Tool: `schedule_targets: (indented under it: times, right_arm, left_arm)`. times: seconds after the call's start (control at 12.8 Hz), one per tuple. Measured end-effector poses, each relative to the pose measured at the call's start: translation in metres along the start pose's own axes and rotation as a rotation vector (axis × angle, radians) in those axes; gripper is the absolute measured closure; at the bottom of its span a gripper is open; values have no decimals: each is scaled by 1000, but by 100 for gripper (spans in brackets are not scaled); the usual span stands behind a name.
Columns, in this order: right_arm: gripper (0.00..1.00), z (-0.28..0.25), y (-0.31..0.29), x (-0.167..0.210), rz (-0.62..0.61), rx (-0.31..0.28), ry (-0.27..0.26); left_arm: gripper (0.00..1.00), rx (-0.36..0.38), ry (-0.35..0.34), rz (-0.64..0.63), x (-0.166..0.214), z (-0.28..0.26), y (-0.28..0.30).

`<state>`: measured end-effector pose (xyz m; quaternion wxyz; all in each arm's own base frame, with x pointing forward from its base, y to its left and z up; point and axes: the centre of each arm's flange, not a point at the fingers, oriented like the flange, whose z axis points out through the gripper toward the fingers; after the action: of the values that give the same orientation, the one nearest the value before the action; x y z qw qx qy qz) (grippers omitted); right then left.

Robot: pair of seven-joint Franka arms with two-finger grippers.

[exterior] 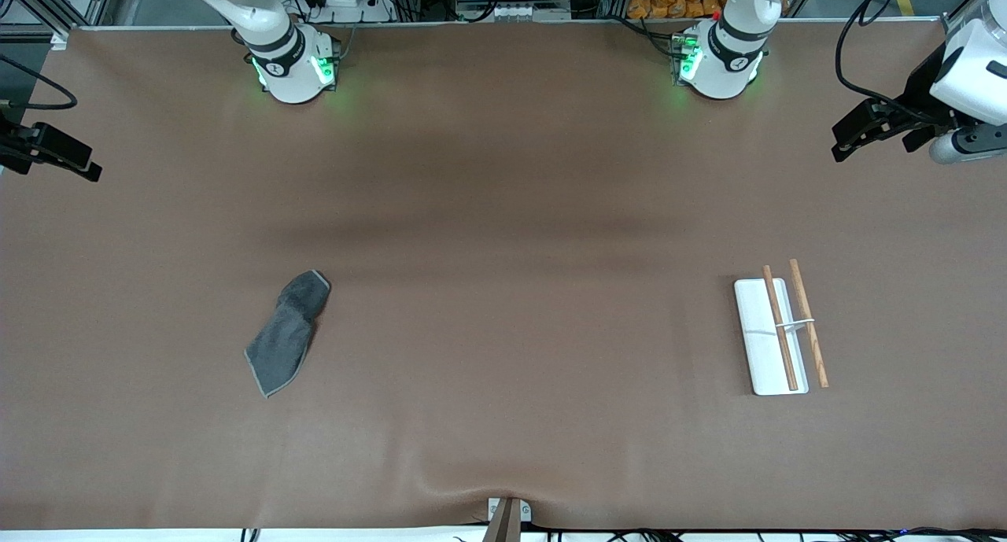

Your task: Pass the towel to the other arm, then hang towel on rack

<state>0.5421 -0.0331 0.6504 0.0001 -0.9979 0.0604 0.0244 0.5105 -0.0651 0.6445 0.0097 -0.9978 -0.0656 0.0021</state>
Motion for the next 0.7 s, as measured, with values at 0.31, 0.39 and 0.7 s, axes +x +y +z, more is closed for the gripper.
schedule_targets:
  times: [0.31,0.39,0.7]
  right_arm:
    - [0,0,0,0,0,0,-1]
    - [0,0,1,0,1,-1,-3]
    - [0,0,3,-1,6,-1,-6]
  left_arm:
    - [0,4,-18,-1,4,8,0]
    - [0,4,-23,0,5,10,0]
    - [0,7,-47,2,13,23,2]
